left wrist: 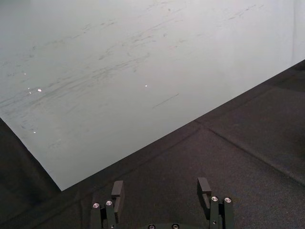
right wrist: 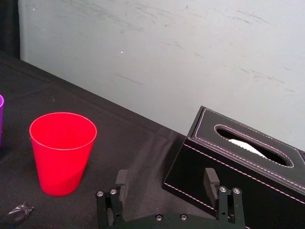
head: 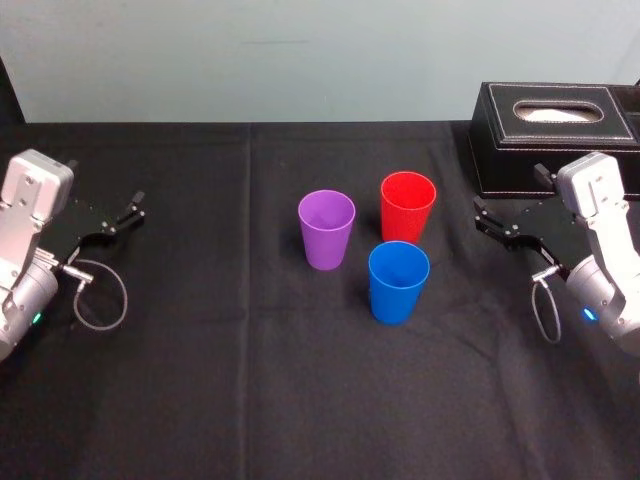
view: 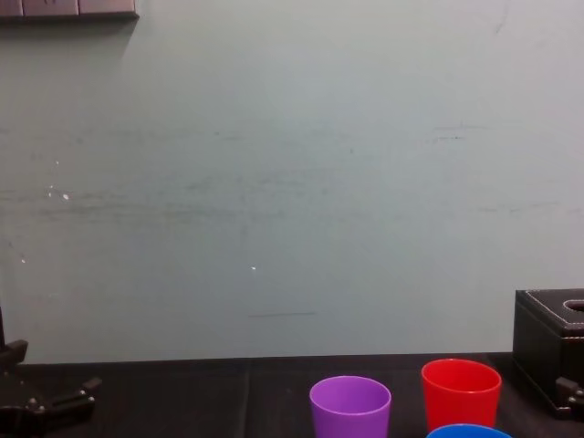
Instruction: Stack the three plastic cups sequentially using one hand.
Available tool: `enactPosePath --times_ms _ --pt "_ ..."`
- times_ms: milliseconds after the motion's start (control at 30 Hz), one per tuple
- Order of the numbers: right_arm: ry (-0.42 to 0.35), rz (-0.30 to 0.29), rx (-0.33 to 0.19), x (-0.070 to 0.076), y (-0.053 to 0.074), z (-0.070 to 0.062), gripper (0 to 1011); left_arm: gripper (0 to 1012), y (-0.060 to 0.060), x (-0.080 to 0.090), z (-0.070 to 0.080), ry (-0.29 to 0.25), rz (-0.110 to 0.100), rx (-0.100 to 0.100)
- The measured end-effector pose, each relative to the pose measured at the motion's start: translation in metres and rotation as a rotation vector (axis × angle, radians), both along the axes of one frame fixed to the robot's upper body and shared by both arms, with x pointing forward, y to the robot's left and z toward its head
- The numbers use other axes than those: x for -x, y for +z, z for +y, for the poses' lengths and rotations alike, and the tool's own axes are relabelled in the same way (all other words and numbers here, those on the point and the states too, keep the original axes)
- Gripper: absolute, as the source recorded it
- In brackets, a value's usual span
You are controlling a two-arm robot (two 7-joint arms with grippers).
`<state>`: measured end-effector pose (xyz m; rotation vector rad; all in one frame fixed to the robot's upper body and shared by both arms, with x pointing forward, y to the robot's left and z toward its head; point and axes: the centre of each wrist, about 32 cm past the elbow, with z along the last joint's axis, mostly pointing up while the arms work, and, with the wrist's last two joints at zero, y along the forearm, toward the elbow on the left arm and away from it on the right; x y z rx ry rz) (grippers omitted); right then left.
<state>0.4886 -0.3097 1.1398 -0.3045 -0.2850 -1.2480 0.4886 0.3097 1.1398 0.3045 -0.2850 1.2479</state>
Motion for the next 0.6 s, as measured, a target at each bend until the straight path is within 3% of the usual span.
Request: enactPosePath --times_ms 600 --pt "0.000 0.000 0.000 0.0000 0.0000 0.0000 1004 1005 0.0000 0.0000 0.0000 0.000 0.000 0.000"
